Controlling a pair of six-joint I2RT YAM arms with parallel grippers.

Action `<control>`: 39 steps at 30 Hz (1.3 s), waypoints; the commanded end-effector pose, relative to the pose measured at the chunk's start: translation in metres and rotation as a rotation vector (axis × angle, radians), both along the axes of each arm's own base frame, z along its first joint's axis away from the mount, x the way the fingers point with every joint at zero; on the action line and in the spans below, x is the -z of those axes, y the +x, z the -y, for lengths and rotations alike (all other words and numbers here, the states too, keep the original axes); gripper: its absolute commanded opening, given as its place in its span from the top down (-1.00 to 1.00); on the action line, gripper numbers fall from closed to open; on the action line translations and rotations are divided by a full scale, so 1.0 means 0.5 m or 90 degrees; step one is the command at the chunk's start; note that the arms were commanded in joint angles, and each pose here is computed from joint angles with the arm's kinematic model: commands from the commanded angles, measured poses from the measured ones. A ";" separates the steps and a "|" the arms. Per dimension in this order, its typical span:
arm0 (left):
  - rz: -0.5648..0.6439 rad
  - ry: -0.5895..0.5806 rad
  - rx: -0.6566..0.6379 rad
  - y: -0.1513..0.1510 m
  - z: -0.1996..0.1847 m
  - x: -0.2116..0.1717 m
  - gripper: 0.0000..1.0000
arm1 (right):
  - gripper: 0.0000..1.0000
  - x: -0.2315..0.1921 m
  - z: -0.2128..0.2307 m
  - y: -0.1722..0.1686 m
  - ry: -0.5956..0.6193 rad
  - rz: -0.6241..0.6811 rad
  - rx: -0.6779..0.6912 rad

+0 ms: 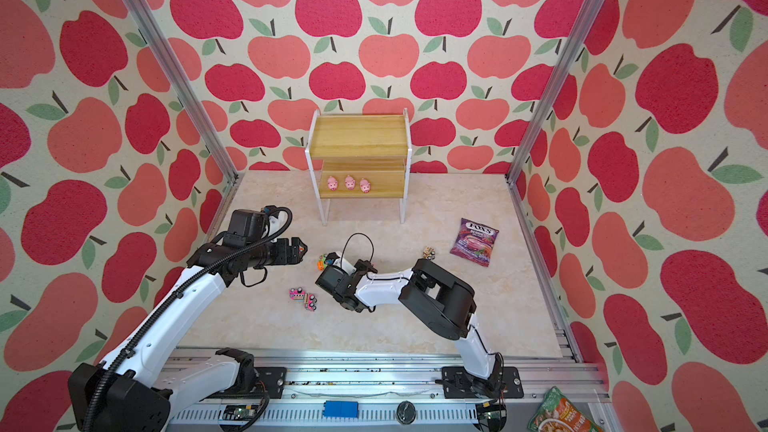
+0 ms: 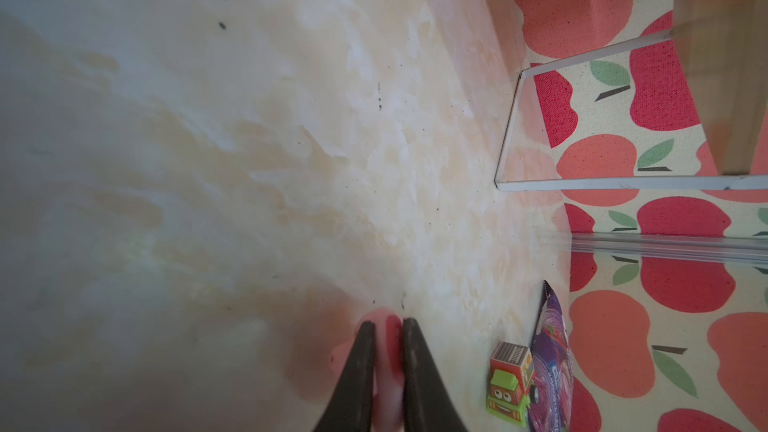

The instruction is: Place and organize the plastic toys onto the shelf

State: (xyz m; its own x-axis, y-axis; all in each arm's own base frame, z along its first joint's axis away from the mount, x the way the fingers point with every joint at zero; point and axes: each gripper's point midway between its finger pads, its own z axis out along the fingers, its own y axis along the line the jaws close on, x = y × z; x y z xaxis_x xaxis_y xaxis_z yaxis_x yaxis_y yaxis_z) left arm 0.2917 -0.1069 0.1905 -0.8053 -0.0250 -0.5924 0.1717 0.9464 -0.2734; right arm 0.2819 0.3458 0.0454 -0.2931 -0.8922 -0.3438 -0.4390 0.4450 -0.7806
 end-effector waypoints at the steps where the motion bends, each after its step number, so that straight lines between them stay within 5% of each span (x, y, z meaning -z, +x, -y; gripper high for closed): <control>1: 0.009 0.007 -0.011 -0.002 -0.011 -0.007 -0.85 | 0.67 -0.005 -0.023 -0.019 -0.063 0.030 -0.029; 12: 0.009 0.006 -0.014 -0.001 -0.013 -0.008 -0.84 | 0.39 0.043 -0.096 -0.105 -0.023 -0.036 -0.094; 21: 0.006 0.002 -0.011 0.000 -0.011 -0.006 -0.84 | 0.07 -0.037 -0.107 -0.131 0.174 -0.099 -0.128; 30: 0.004 0.007 -0.001 -0.004 -0.003 -0.002 -0.84 | 0.03 -0.080 0.000 -0.089 0.468 -0.214 0.045; 39: -0.001 0.010 0.009 -0.006 0.006 0.004 -0.84 | 0.11 -0.018 0.050 -0.124 0.589 -0.323 0.151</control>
